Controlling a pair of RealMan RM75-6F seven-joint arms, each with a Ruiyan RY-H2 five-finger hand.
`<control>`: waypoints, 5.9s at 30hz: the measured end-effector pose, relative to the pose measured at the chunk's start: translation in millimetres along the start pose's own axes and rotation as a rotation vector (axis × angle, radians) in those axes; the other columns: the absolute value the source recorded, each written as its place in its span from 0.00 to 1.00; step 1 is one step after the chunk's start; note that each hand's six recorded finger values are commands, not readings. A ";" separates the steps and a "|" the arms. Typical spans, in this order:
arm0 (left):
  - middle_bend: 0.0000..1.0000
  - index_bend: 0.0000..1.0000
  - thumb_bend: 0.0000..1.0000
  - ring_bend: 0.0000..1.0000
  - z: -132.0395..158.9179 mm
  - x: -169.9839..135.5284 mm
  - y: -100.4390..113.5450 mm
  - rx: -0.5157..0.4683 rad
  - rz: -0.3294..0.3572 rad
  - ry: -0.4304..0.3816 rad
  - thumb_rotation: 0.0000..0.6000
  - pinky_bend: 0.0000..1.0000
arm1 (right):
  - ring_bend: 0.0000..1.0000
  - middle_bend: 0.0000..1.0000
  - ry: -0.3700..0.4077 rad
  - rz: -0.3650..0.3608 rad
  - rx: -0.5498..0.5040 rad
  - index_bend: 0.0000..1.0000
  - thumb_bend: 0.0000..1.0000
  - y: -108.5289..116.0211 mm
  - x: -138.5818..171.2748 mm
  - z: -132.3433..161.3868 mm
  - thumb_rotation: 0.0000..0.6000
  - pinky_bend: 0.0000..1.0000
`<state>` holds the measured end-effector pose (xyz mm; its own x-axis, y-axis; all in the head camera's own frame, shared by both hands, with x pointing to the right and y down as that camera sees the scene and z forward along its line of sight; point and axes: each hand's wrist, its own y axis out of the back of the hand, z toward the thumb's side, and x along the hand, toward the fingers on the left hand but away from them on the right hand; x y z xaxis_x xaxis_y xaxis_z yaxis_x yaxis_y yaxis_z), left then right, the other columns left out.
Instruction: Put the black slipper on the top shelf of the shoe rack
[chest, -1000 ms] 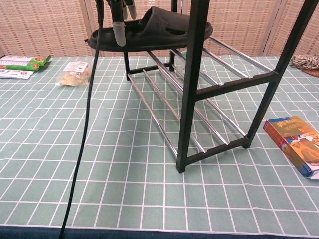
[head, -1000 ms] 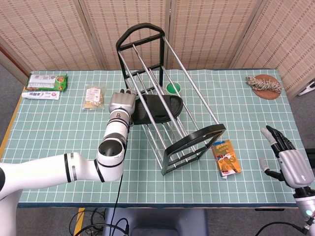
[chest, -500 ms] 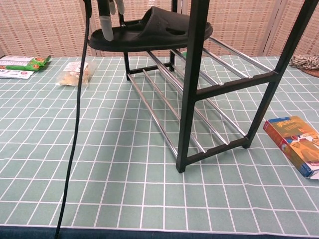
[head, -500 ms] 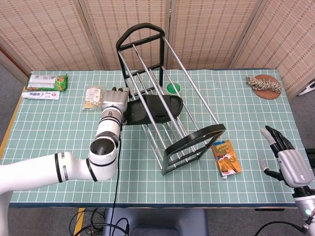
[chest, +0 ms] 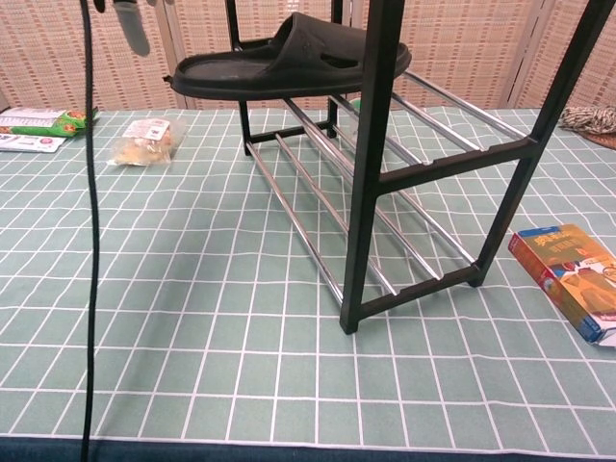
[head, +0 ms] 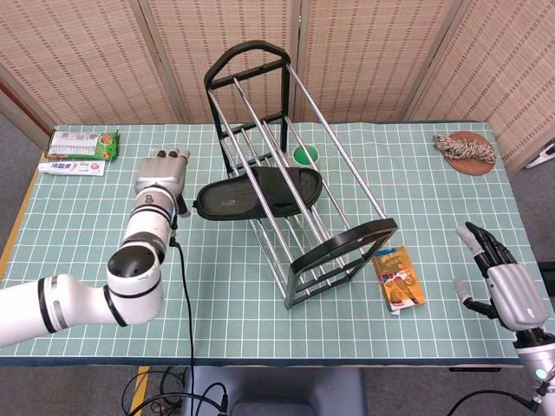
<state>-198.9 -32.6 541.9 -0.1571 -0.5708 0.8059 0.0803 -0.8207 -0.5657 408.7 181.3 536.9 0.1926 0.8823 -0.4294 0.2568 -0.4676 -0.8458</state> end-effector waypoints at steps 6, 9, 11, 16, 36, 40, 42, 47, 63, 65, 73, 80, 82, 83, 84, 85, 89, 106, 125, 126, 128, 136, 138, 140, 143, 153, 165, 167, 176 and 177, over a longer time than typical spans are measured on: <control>0.01 0.00 0.16 0.00 -40.0 0.0 -9.1 -0.019 -0.006 0.018 1.00 0.17 | 0.00 0.00 0.001 0.004 0.011 0.00 0.44 -3.5 -1.5 2.1 1.00 0.12; 0.01 0.01 0.16 0.00 -58.9 0.4 -16.5 -0.020 -0.006 0.020 1.00 0.17 | 0.00 0.00 -0.005 0.010 0.012 0.00 0.44 -5.9 -2.6 1.9 1.00 0.12; 0.00 0.02 0.16 0.00 -73.1 -0.1 -21.6 -0.012 -0.002 0.026 1.00 0.17 | 0.00 0.00 -0.006 0.015 0.016 0.00 0.44 -7.8 -3.9 2.0 1.00 0.12; 0.01 0.06 0.16 0.00 -107.1 -2.4 -34.9 0.001 -0.002 0.055 1.00 0.17 | 0.00 0.00 -0.010 0.010 0.024 0.00 0.44 -8.6 -6.5 2.2 1.00 0.12; 0.02 0.11 0.17 0.00 -137.6 2.5 -97.1 -0.064 -0.165 0.088 1.00 0.17 | 0.00 0.00 0.100 -0.154 -0.021 0.00 0.45 25.5 12.6 16.2 1.00 0.12; 0.02 0.11 0.17 0.00 -132.0 1.3 -87.9 -0.053 -0.148 0.089 1.00 0.17 | 0.00 0.00 0.090 -0.113 -0.018 0.00 0.45 18.3 8.7 14.6 1.00 0.11; 0.02 0.11 0.17 0.00 -129.0 0.9 -83.3 -0.049 -0.145 0.092 1.00 0.17 | 0.00 0.00 0.085 -0.099 -0.015 0.00 0.45 15.1 6.3 14.2 1.00 0.12; 0.03 0.12 0.17 0.00 -120.0 0.2 -78.3 -0.038 -0.158 0.095 1.00 0.17 | 0.00 0.00 0.081 -0.095 -0.012 0.00 0.45 12.9 4.3 14.6 1.00 0.12; 0.05 0.14 0.17 0.00 -77.3 2.3 -74.6 0.039 -0.174 0.077 1.00 0.17 | 0.00 0.00 0.078 -0.100 -0.017 0.00 0.45 16.1 5.1 12.2 1.00 0.12; 0.05 0.14 0.17 0.00 -71.5 1.9 -73.8 0.048 -0.173 0.073 1.00 0.17 | 0.00 0.00 0.078 -0.097 -0.019 0.00 0.45 15.5 4.7 12.0 1.00 0.12; 0.05 0.14 0.17 0.00 -49.6 0.3 -70.7 0.073 -0.171 0.063 1.00 0.17 | 0.00 0.00 0.077 -0.098 -0.023 0.00 0.45 16.9 5.0 10.8 1.00 0.12; 0.05 0.14 0.17 0.00 -30.6 -2.7 -70.1 0.091 -0.170 0.045 1.00 0.17 | 0.00 0.00 0.080 -0.093 -0.028 0.00 0.45 17.6 5.8 10.2 1.00 0.12; 0.05 0.14 0.17 0.00 -26.5 -3.3 -69.8 0.095 -0.170 0.042 1.00 0.17 | 0.00 0.00 0.081 -0.097 -0.029 0.00 0.45 18.7 6.5 10.3 1.00 0.12; 0.05 0.14 0.17 0.00 -24.2 -3.6 -69.6 0.098 -0.169 0.041 1.00 0.17 | 0.00 0.00 0.081 -0.097 -0.030 0.00 0.45 19.0 6.7 10.3 1.00 0.12; 0.05 0.14 0.17 0.00 -22.5 -3.8 -69.4 0.101 -0.168 0.040 1.00 0.17 | 0.00 0.00 0.082 -0.096 -0.031 0.00 0.45 19.0 6.8 10.4 1.00 0.12; 0.05 0.14 0.17 0.00 -20.6 -4.1 -69.2 0.104 -0.168 0.039 1.00 0.17 | 0.00 0.00 0.083 -0.096 -0.031 0.00 0.45 19.0 6.8 10.5 1.00 0.12; 0.05 0.14 0.17 0.00 -11.4 -5.4 -68.5 0.113 -0.166 0.030 1.00 0.17 | 0.00 0.00 0.084 -0.096 -0.033 0.00 0.45 19.6 7.5 10.5 1.00 0.12; 0.05 0.14 0.17 0.00 14.8 -11.3 -68.4 0.150 -0.165 0.016 1.00 0.17 | 0.00 0.00 0.085 -0.103 -0.038 0.00 0.45 23.3 10.2 10.6 1.00 0.12; 0.05 0.14 0.17 0.00 49.5 -10.5 -65.7 0.195 -0.157 -0.021 1.00 0.17 | 0.00 0.00 0.074 -0.106 -0.037 0.00 0.45 25.5 9.9 6.8 1.00 0.11; 0.05 0.14 0.17 0.00 49.9 -10.7 -65.7 0.196 -0.157 -0.021 1.00 0.17 | 0.00 0.00 0.075 -0.105 -0.037 0.00 0.45 25.3 9.9 6.8 1.00 0.12; 0.05 0.14 0.17 0.00 50.8 -11.3 -65.4 0.197 -0.156 -0.021 1.00 0.17 | 0.00 0.00 0.075 -0.103 -0.035 0.00 0.45 25.2 9.8 6.8 1.00 0.12; 0.05 0.14 0.17 0.00 54.5 -16.2 -63.8 0.200 -0.150 -0.023 1.00 0.17 | 0.00 0.00 0.075 -0.100 -0.033 0.00 0.45 24.6 10.0 7.5 1.00 0.12; 0.05 0.14 0.17 0.00 56.8 -17.5 -64.3 0.204 -0.150 -0.026 1.00 0.17 | 0.00 0.00 0.076 -0.100 -0.034 0.00 0.45 24.5 10.2 7.7 1.00 0.12; 0.05 0.14 0.17 0.00 59.9 -18.2 -64.7 0.206 -0.149 -0.032 1.00 0.17 | 0.00 0.00 0.076 -0.102 -0.033 0.00 0.45 25.1 10.7 8.0 1.00 0.12; 0.05 0.14 0.17 0.00 63.5 -18.8 -65.2 0.208 -0.148 -0.039 1.00 0.17 | 0.00 0.00 0.075 -0.105 -0.033 0.00 0.45 25.9 11.4 8.0 1.00 0.12; 0.05 0.12 0.17 0.00 57.7 -17.8 -58.1 0.211 -0.114 -0.018 1.00 0.17 | 0.00 0.00 0.071 -0.105 -0.030 0.00 0.45 26.5 11.8 6.4 1.00 0.12; 0.04 0.09 0.17 0.00 0.3 -17.4 -57.9 0.159 -0.090 0.038 1.00 0.17 | 0.00 0.00 0.056 -0.084 -0.014 0.00 0.45 21.1 9.7 4.0 1.00 0.12; 0.03 0.08 0.17 0.00 -17.4 -19.1 -60.4 0.133 -0.076 0.041 1.00 0.17 | 0.00 0.00 0.049 -0.074 -0.007 0.00 0.45 18.7 9.1 3.9 1.00 0.12; 0.02 0.07 0.17 0.00 -88.2 -29.0 -73.4 -0.004 0.049 -0.036 1.00 0.17 | 0.00 0.00 0.046 -0.044 0.043 0.00 0.45 5.6 6.0 12.4 1.00 0.12; 0.02 0.07 0.17 0.00 -93.2 -30.5 -74.2 -0.012 0.067 -0.050 1.00 0.17 | 0.00 0.00 0.040 -0.040 0.048 0.00 0.45 3.7 5.4 12.4 1.00 0.12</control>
<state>-291.8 48.0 543.0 -0.1028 -0.6252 0.7737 0.0773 -0.7804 -0.6204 399.0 185.0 527.6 0.2214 0.8969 -0.3828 0.2197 -0.4283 -0.8765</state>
